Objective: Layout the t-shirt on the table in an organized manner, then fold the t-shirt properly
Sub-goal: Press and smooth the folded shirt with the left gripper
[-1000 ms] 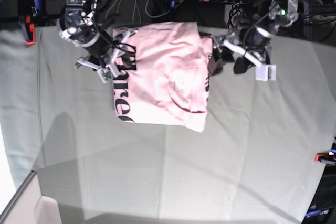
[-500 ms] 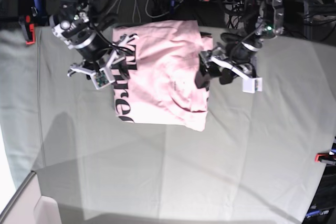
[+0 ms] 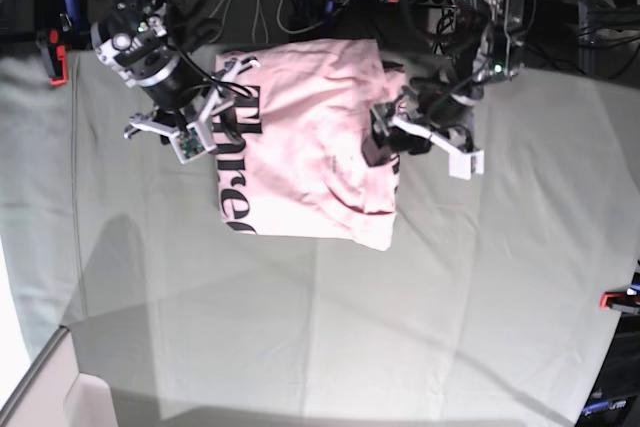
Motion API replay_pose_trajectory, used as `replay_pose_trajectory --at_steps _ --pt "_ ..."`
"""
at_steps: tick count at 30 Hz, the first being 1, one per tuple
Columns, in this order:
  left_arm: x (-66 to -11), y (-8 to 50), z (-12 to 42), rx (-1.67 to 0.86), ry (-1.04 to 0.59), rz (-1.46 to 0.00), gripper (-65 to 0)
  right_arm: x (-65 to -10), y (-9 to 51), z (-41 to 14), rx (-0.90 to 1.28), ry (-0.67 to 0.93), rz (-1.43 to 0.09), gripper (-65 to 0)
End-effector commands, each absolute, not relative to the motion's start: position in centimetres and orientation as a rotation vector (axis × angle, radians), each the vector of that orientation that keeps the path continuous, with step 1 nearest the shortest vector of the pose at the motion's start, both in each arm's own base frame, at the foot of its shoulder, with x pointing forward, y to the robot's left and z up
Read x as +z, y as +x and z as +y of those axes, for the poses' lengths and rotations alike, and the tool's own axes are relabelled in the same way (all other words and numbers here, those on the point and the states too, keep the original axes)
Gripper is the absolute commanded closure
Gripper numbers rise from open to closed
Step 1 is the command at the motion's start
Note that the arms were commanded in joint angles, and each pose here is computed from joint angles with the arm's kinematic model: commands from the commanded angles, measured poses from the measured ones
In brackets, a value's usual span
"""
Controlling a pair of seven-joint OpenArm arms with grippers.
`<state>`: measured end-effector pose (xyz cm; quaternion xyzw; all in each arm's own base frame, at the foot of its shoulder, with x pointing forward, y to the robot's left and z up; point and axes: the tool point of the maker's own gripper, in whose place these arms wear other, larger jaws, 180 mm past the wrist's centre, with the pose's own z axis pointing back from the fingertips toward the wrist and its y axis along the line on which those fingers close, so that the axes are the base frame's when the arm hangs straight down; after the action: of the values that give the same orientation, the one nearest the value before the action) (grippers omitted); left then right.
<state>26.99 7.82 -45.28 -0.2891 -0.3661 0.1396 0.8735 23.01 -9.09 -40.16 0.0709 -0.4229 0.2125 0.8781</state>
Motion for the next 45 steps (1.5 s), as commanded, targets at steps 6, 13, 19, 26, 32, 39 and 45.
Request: replay_pose_trajectory --at_steps 6,13,19,26,32,39,45 --pt "-45.0 28.3 5.2 0.198 -0.643 -0.753 -41.5 -38.9 23.8 -9.0 0.438 0.152 -0.938 -21.0" --pt "-45.1 29.9 3.3 0.122 -0.669 -0.710 -8.4 -36.9 24.1 -11.8 0.408 0.068 -0.979 -21.0" --pt "-42.8 34.4 3.5 0.037 -0.651 -0.726 0.0 -35.0 24.3 -17.7 0.316 -0.086 -1.006 -20.8" --pt "-41.8 40.5 -1.0 -0.360 -0.519 -0.666 0.0 -33.8 23.5 -24.6 0.169 -0.245 -1.007 -20.8" --pt "-40.5 40.3 -9.9 -0.834 -0.571 -0.668 0.0 -34.0 22.1 -26.4 0.114 -0.284 -0.980 -20.7" --pt "-41.4 38.0 -15.6 -1.172 -0.551 -0.690 0.0 -34.1 20.8 -28.1 0.062 -0.324 -0.960 -20.7" --pt "-41.7 38.0 -15.2 -1.245 -0.505 -0.681 -0.2 -34.5 20.0 -28.3 0.061 -0.328 -0.940 -20.7"
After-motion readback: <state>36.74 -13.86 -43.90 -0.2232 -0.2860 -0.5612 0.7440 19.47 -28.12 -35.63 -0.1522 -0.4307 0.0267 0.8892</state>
